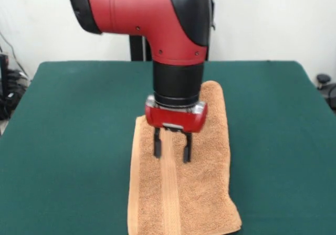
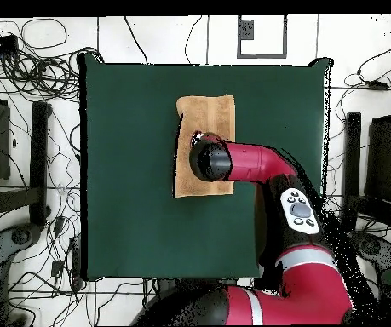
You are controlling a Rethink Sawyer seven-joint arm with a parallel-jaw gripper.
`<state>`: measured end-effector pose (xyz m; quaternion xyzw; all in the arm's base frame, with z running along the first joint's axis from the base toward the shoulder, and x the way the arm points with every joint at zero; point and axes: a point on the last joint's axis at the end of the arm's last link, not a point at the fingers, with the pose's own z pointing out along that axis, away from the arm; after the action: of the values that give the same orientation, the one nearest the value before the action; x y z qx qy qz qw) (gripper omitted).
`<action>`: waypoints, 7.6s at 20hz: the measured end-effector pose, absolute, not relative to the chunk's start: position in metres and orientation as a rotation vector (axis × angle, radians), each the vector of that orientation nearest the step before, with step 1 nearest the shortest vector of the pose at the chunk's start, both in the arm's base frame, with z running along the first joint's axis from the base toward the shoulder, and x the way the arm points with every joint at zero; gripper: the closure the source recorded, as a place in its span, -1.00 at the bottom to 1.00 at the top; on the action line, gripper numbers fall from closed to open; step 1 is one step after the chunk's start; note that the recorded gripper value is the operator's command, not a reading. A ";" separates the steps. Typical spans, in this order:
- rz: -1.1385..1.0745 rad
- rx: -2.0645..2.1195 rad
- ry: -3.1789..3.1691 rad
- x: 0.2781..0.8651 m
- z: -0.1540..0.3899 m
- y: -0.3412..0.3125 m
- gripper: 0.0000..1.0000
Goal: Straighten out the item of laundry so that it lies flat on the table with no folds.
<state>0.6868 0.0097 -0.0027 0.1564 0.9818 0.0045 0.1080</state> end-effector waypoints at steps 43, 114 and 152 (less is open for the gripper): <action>-0.113 0.654 2.725 0.637 -0.051 -0.028 1.00; 0.121 1.051 2.828 0.619 0.067 0.134 1.00; 0.065 1.392 2.653 0.672 0.068 0.218 -1.00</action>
<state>0.6717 0.2180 0.0679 0.4631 0.8831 0.0215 0.0724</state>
